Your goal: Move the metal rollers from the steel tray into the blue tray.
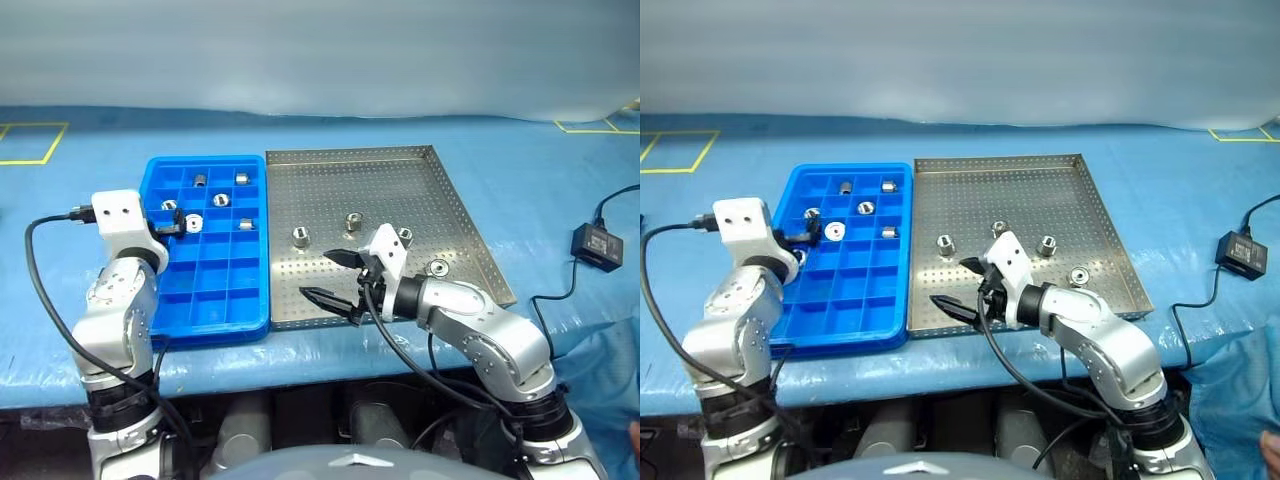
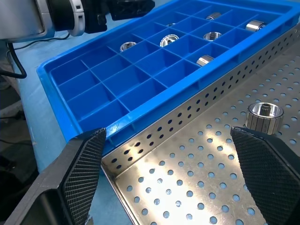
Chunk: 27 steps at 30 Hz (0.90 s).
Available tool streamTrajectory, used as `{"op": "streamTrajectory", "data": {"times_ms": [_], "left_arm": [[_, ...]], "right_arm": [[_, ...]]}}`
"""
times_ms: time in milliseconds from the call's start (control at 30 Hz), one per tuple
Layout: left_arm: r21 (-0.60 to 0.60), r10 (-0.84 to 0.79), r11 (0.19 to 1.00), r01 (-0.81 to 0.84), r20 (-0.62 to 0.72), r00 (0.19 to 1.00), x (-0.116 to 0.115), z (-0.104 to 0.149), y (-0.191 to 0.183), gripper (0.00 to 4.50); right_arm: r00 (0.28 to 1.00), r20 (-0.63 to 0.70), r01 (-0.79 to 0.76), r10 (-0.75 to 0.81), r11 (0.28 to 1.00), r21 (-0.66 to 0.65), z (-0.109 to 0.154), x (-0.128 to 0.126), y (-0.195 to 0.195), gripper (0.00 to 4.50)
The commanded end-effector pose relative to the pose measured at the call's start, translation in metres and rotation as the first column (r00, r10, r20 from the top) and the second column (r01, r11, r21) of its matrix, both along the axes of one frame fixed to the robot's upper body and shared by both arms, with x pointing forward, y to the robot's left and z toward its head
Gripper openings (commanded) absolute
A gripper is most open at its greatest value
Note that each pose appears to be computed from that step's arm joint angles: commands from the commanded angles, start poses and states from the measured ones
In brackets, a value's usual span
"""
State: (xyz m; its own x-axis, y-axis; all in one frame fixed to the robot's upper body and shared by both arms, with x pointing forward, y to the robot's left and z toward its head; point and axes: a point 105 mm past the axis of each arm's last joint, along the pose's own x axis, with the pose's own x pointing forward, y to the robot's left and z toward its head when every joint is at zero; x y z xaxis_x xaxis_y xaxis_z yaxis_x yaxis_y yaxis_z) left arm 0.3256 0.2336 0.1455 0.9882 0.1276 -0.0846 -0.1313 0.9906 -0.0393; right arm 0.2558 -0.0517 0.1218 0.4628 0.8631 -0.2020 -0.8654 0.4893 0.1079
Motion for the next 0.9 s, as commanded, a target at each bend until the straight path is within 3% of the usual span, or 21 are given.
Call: {"op": "streamTrajectory", "data": {"times_ms": [33, 167, 267, 500, 767, 900], "left_arm": [[0.005, -0.333, 0.942, 0.335, 0.127, 0.934, 0.006, 0.032, -0.066, 4.49], [0.042, -0.640, 0.767, 0.640, -0.022, 0.768, 0.010, 0.016, -0.126, 4.49], [0.075, -0.712, 0.684, 0.725, -0.144, 0.687, 0.019, 0.000, -0.144, 4.49], [0.178, -0.670, 0.628, 0.758, -0.373, 0.642, 0.051, -0.034, -0.144, 4.49], [0.206, -0.619, 0.591, 0.780, -0.505, 0.602, 0.057, -0.062, -0.136, 4.49], [0.218, -0.605, 0.592, 0.776, -0.515, 0.607, 0.057, -0.064, -0.133, 3.66]], "right_arm": [[0.999, 0.047, 0.028, -0.028, 1.000, -0.010, 0.008, 0.002, -0.005, 4.50], [0.997, 0.055, 0.065, -0.062, 0.997, -0.043, 0.005, 0.004, -0.010, 4.50], [0.995, 0.063, 0.079, -0.076, 0.996, -0.050, 0.004, 0.005, -0.011, 4.50], [0.989, 0.093, 0.117, -0.111, 0.991, -0.059, 0.006, 0.004, -0.011, 4.50], [0.986, 0.105, 0.137, -0.133, 0.990, -0.035, 0.009, 0.002, -0.009, 4.50], [0.983, 0.109, 0.155, -0.150, 0.987, -0.032, 0.010, 0.004, -0.011, 4.50]]}}
